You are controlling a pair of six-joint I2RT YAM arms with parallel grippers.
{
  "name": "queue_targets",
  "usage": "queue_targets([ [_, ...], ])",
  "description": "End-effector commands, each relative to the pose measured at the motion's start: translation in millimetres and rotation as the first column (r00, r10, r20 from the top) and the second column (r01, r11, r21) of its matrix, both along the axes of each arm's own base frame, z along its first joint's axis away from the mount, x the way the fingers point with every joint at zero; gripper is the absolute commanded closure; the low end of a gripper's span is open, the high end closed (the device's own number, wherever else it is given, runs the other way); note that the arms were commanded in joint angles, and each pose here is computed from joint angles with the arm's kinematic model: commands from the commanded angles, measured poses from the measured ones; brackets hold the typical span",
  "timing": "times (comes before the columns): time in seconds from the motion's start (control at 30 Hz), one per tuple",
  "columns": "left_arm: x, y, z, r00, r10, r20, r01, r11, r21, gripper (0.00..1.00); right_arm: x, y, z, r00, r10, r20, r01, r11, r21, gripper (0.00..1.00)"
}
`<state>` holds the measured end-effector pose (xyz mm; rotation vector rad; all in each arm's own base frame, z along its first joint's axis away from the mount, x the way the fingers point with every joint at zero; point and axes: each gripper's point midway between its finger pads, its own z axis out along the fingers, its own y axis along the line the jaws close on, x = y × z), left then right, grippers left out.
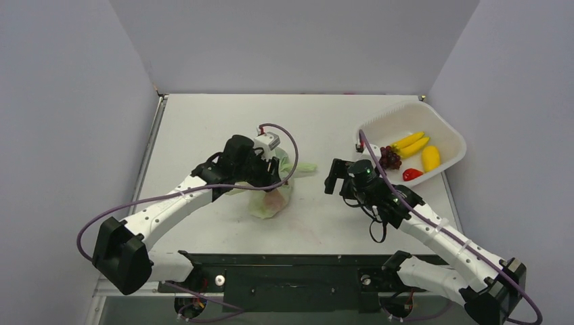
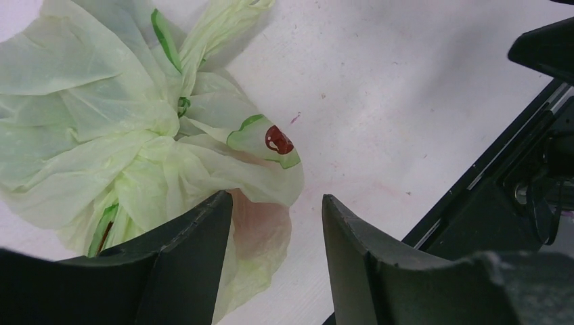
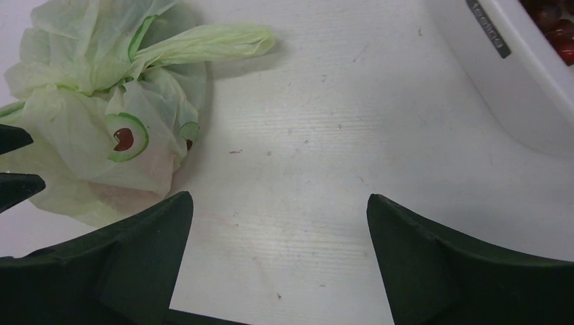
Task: Take the fake fruits out of the plastic bag
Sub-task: Move the plastic bag to the center of the board.
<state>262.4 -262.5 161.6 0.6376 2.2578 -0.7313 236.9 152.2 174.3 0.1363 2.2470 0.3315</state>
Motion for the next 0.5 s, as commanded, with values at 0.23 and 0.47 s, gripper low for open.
queue_targets([
  [0.23, 21.8, 37.4, 45.8, 0.957, 0.140, 0.255, -0.156, 0.987, 0.045, 0.45, 14.7, 60.8, 27.6, 0.977, 0.206, 0.046, -0.210, 0.971, 0.113, 0.04],
  [0.47, 18.0, 25.5, 29.1, 0.979, 0.083, 0.186, -0.097, 0.993, 0.064, 0.45, 33.0, 97.3, 30.4, 0.957, 0.288, 0.041, -0.291, 0.952, 0.097, 0.06],
])
